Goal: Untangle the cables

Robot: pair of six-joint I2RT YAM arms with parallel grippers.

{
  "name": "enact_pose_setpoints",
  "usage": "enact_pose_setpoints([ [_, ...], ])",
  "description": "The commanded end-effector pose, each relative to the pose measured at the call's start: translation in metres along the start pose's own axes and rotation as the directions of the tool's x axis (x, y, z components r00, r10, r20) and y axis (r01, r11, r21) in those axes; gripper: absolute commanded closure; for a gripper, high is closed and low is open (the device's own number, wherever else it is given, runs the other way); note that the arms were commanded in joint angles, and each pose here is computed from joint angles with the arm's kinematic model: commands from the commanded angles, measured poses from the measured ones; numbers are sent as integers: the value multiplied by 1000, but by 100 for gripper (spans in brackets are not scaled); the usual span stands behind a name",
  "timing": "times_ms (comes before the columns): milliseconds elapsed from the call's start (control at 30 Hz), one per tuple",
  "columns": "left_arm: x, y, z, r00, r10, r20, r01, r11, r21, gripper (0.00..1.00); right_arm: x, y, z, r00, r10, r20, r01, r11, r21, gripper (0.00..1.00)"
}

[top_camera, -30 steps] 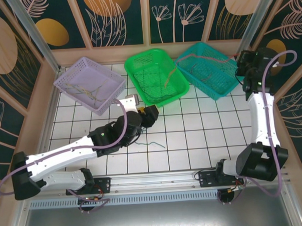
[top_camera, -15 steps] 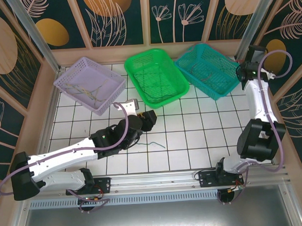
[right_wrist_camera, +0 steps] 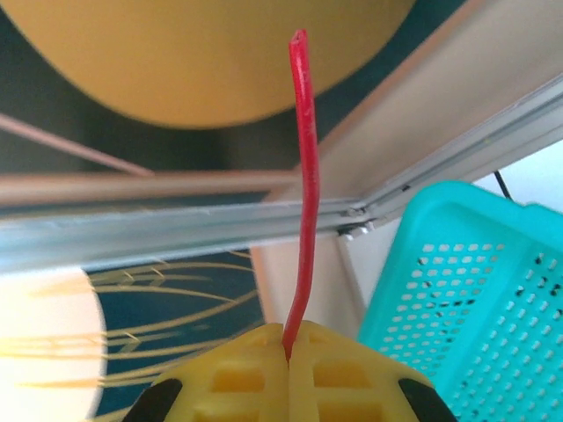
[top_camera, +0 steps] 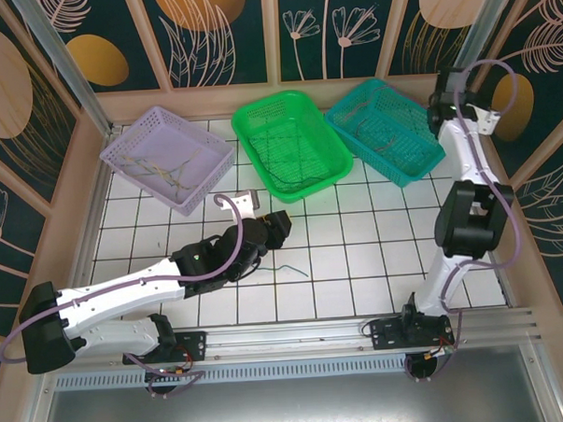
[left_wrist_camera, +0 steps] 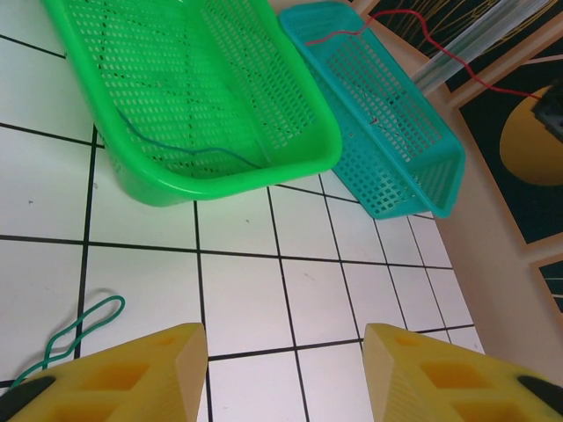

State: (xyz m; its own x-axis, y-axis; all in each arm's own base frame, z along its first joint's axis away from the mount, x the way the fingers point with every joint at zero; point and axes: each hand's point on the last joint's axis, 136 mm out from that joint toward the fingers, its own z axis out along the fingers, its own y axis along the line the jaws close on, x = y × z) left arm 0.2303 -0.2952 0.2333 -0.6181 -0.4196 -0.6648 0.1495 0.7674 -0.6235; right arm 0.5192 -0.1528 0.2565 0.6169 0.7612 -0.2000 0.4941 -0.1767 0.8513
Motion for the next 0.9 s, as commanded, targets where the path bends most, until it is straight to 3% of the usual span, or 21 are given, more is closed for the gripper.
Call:
enact_pose_setpoints([
  [0,0,2,2,1000,-21,8,21,1000,2,50,19,-21,1,979,-201,37,198,977,80,100],
  [200,-2,1,-1,1000,-22,11,22,1000,9,50,46,-68,25,947,-317,-46,320,930,182,100],
  [500,-3,5,-6,1000,-26,14,26,1000,5,50,61,-90,47,891,-411,-195,450,856,253,99],
  [600,-4,10,-8,999,-37,17,37,999,-9,50,70,-80,45,858,-414,-303,482,853,201,74],
  [667,-4,13,-9,999,-40,18,40,999,-19,50,68,-70,36,846,-422,-327,496,847,189,55],
  [733,-3,15,-10,999,-44,17,45,999,-21,50,63,-62,26,836,-433,-337,509,841,181,41],
  [867,-5,13,-10,999,-45,21,45,999,-19,50,58,-44,7,816,-433,-383,510,852,122,31],
])
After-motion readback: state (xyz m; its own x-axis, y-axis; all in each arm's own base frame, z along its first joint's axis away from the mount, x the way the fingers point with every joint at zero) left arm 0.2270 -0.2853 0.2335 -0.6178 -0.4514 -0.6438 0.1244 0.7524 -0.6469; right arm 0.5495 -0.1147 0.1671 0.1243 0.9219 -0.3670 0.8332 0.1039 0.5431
